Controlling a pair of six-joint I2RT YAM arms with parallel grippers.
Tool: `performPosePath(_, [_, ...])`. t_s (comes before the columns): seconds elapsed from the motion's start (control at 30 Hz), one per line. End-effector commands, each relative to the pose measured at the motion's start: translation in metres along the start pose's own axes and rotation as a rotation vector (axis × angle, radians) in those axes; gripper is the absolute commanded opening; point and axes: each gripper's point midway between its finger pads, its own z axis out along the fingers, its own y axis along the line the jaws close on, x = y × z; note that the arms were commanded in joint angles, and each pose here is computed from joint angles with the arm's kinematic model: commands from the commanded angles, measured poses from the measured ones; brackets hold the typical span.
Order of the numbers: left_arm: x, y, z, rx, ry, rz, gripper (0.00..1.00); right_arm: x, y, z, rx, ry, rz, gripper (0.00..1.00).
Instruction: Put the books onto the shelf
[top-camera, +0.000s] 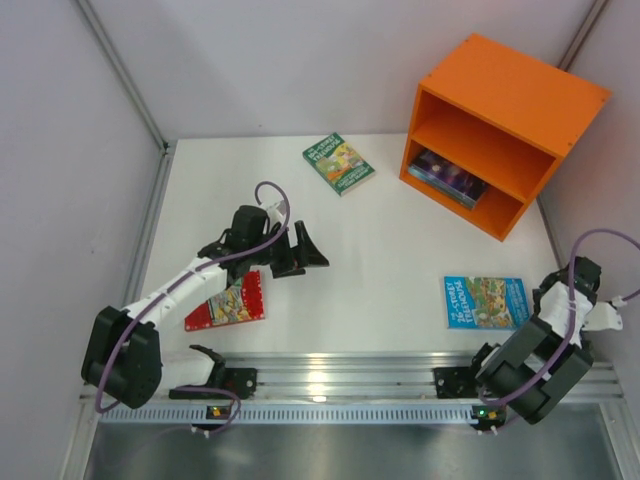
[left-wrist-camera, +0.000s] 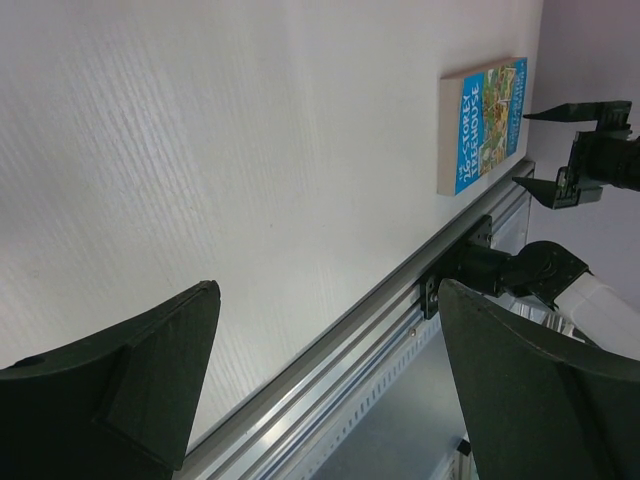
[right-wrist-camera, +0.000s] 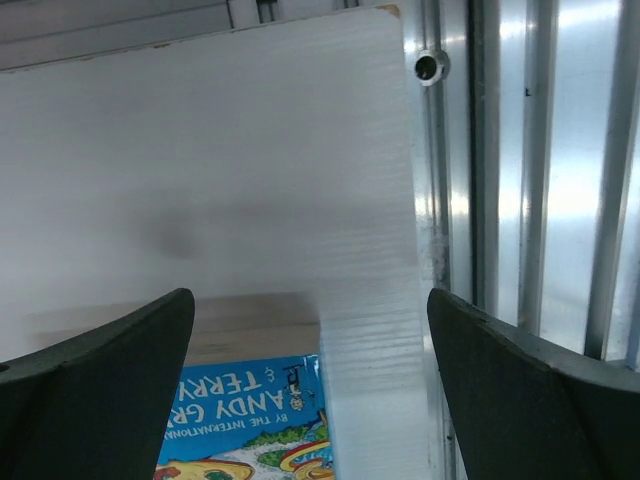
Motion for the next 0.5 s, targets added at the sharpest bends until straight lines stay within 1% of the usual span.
performPosePath(0.0, [-0.009, -0.015, 0.001, 0.060, -0.029, 0.047, 0.95, -0.001, 0.019, 0.004, -0.085, 0.012, 0.004, 1.00])
performPosePath(0.03, [-0.009, -0.014, 0.002, 0.062, -0.026, 0.039, 0.94, 0.006, 0.016, 0.009, -0.076, 0.032, -0.004, 1.00])
performPosePath(0.07, [-0.011, -0.015, 0.002, 0.066, -0.030, 0.042, 0.94, 0.009, 0.021, 0.010, -0.104, 0.043, 0.001, 0.99])
performPosePath(0.13, [-0.011, -0.016, 0.002, 0.066, -0.029, 0.047, 0.93, 0.023, 0.020, 0.014, -0.124, 0.085, -0.005, 0.95])
performPosePath(0.17, [-0.012, -0.016, 0.002, 0.063, -0.034, 0.048, 0.93, 0.031, 0.029, 0.013, -0.177, 0.117, -0.005, 0.92])
performPosePath(0.23, [-0.013, -0.015, 0.001, 0.057, -0.041, 0.047, 0.92, 0.049, 0.024, 0.017, -0.202, 0.159, -0.007, 0.89])
performPosePath(0.3, [-0.015, -0.015, 0.002, 0.053, -0.052, 0.048, 0.91, 0.061, 0.035, 0.013, -0.284, 0.190, -0.021, 0.86])
performPosePath(0.33, [-0.017, -0.015, 0.002, 0.050, -0.056, 0.049, 0.90, 0.069, 0.034, 0.013, -0.311, 0.204, -0.041, 0.85])
performPosePath(0.37, [-0.018, -0.014, 0.002, 0.047, -0.060, 0.052, 0.89, 0.076, 0.044, 0.007, -0.371, 0.215, -0.075, 0.83])
performPosePath(0.43, [-0.019, -0.013, 0.004, 0.039, -0.058, 0.052, 0.88, 0.083, 0.052, 0.000, -0.424, 0.203, -0.138, 0.83])
performPosePath(0.47, [-0.020, -0.012, 0.005, 0.038, -0.057, 0.051, 0.87, 0.093, 0.060, -0.008, -0.470, 0.203, -0.207, 0.83])
